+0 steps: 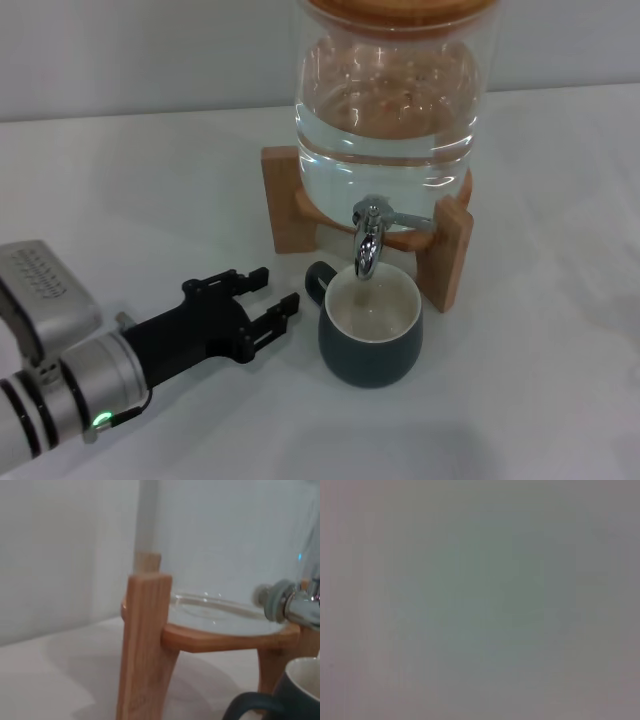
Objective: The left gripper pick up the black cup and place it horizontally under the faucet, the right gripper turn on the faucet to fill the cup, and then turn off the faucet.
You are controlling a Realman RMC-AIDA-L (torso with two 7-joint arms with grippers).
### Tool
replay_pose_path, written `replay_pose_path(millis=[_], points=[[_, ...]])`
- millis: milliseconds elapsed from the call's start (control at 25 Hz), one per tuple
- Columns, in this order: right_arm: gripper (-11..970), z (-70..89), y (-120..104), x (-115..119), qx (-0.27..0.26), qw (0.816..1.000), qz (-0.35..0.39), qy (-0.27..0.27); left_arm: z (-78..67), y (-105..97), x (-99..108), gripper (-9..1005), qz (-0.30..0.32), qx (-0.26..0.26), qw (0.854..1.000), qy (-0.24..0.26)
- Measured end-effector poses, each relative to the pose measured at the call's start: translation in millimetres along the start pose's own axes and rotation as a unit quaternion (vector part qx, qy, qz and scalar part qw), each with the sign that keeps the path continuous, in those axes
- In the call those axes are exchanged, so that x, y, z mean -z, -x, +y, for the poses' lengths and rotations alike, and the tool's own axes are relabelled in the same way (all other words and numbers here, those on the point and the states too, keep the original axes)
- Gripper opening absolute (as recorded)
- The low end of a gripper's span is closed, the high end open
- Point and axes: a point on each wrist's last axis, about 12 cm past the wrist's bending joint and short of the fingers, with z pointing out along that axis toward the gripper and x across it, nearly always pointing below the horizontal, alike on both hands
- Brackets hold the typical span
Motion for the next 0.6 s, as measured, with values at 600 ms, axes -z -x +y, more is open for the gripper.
replay_pose_path(millis=[600], points=[[825, -9.9, 15, 11, 0.027, 0.999, 0.006, 0.035, 6.7, -14, 48, 516, -0.053, 0.019, 0.998, 0.031]])
